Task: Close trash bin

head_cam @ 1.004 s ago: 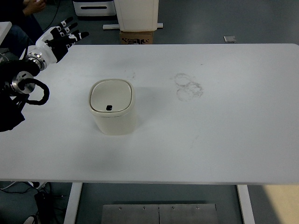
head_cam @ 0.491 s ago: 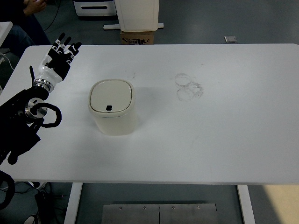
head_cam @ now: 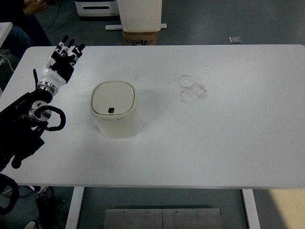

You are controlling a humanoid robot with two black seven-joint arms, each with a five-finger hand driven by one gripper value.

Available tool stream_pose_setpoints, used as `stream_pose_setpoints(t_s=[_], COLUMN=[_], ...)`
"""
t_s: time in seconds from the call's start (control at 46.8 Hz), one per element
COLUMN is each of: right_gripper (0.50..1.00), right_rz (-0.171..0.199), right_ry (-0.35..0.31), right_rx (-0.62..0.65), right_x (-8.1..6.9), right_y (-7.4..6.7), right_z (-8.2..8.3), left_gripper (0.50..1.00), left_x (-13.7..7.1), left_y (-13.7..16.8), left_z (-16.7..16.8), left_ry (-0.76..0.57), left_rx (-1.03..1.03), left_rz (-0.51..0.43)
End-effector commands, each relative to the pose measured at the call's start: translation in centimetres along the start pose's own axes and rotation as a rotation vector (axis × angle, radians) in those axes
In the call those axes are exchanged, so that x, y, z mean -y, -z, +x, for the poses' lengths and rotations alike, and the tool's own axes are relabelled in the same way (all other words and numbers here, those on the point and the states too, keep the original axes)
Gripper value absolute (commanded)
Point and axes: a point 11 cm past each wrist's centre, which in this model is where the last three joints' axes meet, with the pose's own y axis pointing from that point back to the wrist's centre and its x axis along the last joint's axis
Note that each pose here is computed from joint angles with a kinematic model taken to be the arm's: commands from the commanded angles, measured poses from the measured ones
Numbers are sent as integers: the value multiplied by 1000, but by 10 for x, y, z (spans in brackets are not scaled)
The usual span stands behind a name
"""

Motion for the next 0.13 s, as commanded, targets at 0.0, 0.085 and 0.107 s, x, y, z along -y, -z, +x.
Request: stream_pose_setpoints(t_s=[0.0,0.085,0.107], right_gripper=[991,991,991], right_rz=[-2,-6,-5], right_ry=[0,1,1], right_rx=[2,-4,-8], right_x=[0,-1,-1], right_y=[-1,-2,-2], right_z=[0,0,0], left_gripper=[1000,1000,1000], left_x=[-1,-1,-1], left_y=[0,-2,-2], left_z=[1,3,3], left_ry=[-2,-5,-5], left_rx=[2,3,3], left_rz=[1,-3,-3])
